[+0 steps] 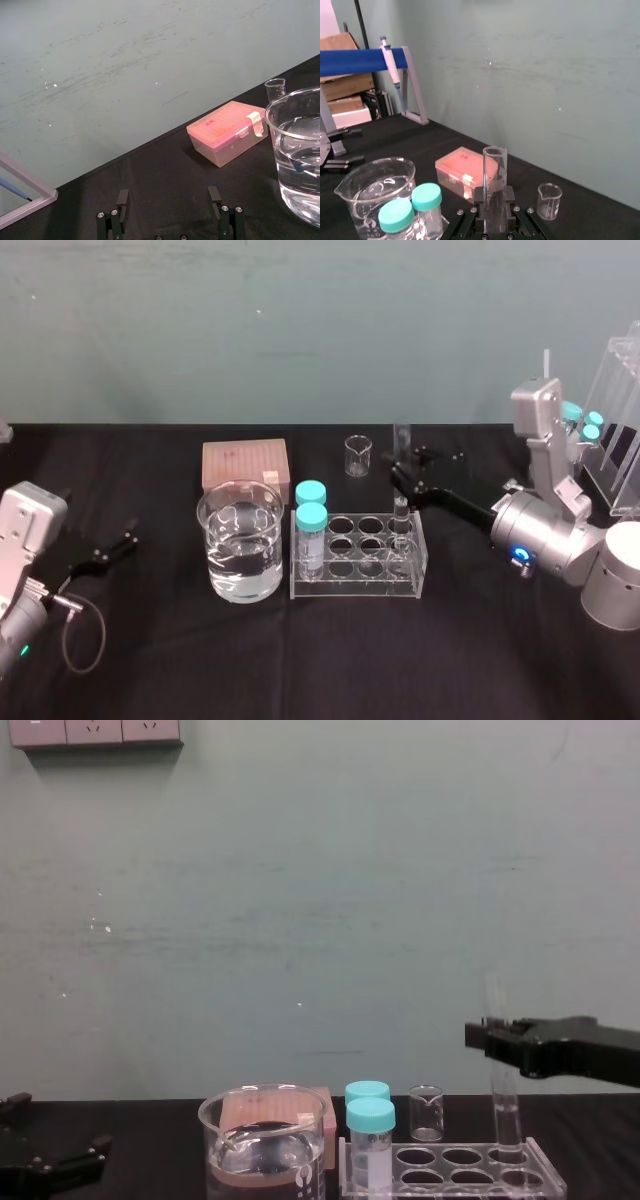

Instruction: Hold the test tube with one hand and immerse one end into the beaker, then return it to the test tube rack.

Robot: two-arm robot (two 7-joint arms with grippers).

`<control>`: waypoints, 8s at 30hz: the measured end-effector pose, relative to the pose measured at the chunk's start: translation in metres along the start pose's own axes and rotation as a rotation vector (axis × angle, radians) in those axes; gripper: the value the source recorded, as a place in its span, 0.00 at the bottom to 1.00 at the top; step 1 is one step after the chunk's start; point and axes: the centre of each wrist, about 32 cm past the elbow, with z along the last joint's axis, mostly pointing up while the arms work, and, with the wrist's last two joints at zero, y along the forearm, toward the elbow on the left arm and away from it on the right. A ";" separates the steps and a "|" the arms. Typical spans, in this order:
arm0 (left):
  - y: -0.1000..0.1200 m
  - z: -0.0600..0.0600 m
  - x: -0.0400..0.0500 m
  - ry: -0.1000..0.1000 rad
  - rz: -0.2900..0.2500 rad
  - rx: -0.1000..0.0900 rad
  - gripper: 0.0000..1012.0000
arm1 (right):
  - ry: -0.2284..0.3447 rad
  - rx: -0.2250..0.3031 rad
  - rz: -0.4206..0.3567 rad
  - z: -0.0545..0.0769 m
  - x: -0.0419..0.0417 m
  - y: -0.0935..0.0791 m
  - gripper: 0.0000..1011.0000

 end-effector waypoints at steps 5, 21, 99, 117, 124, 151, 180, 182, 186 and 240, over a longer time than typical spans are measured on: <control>0.000 0.000 0.0000 0.000 0.000 0.000 0.99 | -0.016 0.046 -0.007 0.009 0.0026 -0.001 0.22; 0.000 0.000 0.0000 0.000 0.000 0.000 0.99 | -0.063 0.251 -0.008 0.059 0.0095 -0.007 0.22; 0.000 0.000 0.0000 0.000 0.000 0.000 0.99 | -0.032 0.195 -0.057 0.063 0.0085 -0.014 0.22; 0.000 0.000 0.0000 0.000 0.000 0.000 0.99 | -0.014 0.178 -0.022 0.061 0.0025 0.003 0.22; 0.000 0.000 0.0000 0.000 0.000 0.000 0.99 | -0.031 0.225 0.126 0.072 -0.0140 0.042 0.22; 0.000 0.000 0.0000 0.000 0.000 0.000 0.99 | 0.017 0.227 0.431 0.061 -0.0512 0.106 0.22; 0.000 0.000 0.0000 0.000 0.000 0.000 0.99 | 0.051 0.111 0.428 0.022 -0.0437 0.118 0.22; 0.000 0.000 0.0000 0.000 0.000 0.000 0.99 | 0.051 0.103 0.429 0.020 -0.0434 0.118 0.22; 0.000 0.000 0.0000 0.000 0.000 0.000 0.99 | 0.051 0.089 0.431 0.017 -0.0429 0.118 0.22; 0.000 0.000 0.0000 0.000 0.000 0.000 0.99 | 0.053 0.094 0.435 0.011 -0.0427 0.118 0.22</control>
